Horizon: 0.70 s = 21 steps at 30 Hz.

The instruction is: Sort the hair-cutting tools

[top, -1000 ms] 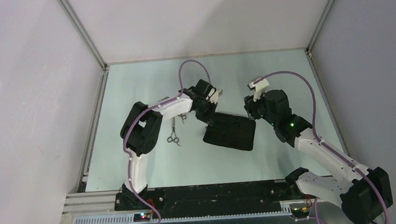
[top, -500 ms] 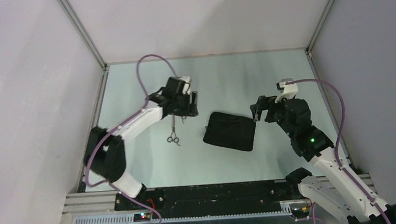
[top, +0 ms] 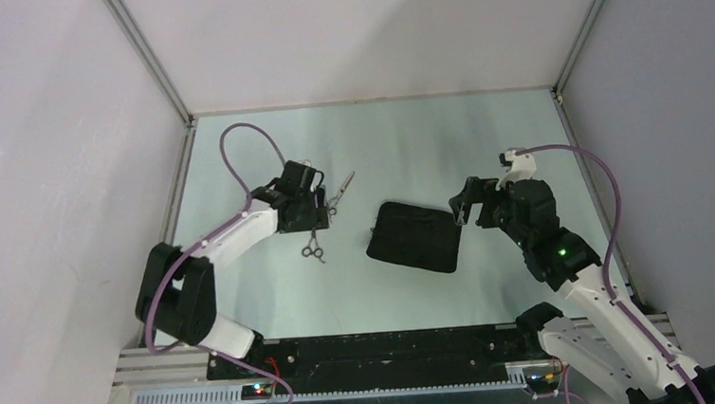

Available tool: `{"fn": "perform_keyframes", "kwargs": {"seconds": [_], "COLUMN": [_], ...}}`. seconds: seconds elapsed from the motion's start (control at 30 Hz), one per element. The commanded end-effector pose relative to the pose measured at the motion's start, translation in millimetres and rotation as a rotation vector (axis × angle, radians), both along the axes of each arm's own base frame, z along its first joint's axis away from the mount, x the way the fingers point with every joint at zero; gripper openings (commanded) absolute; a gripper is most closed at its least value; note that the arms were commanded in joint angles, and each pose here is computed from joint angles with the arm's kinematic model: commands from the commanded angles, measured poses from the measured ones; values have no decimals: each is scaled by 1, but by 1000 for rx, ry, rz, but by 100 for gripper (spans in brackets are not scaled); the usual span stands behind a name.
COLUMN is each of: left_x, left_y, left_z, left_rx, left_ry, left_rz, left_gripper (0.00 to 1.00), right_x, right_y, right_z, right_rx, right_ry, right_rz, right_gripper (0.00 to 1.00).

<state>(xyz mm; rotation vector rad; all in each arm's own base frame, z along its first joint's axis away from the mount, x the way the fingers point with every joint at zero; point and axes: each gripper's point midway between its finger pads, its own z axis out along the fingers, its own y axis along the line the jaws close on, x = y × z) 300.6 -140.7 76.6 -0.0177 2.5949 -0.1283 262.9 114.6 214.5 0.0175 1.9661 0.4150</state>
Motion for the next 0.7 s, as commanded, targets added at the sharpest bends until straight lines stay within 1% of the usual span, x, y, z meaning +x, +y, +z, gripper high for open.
{"fn": "perform_keyframes", "kwargs": {"seconds": [0.0,0.07,0.13,0.2,0.5,0.63,0.67], "left_x": [18,23,29,31,29,24,22], "left_y": [-1,0,1,1,3,1,1], "left_z": [-11,-19,-25,-31,-63,-74,-76], "left_rx": [21,32,36,45,92,88,87], "left_ry": [9,27,42,65,165,202,211], "left_rz": [35,38,42,39,30,26,24], "left_gripper": [71,66,57,54,50,43,39], "right_x": [-1,-2,-3,-4,-10,-9,-9], "right_y": [-3,-4,-5,-7,-11,-11,-11], "right_z": [-7,-8,-10,-13,-18,-19,-19], "right_rx": [18,18,14,8,-2,-5,-5], "right_ry": [35,40,45,54,62,65,67], "right_rz": [-30,-36,-41,-48,-55,-52,-52], "right_gripper": [99,99,98,98,98,97,97]}}
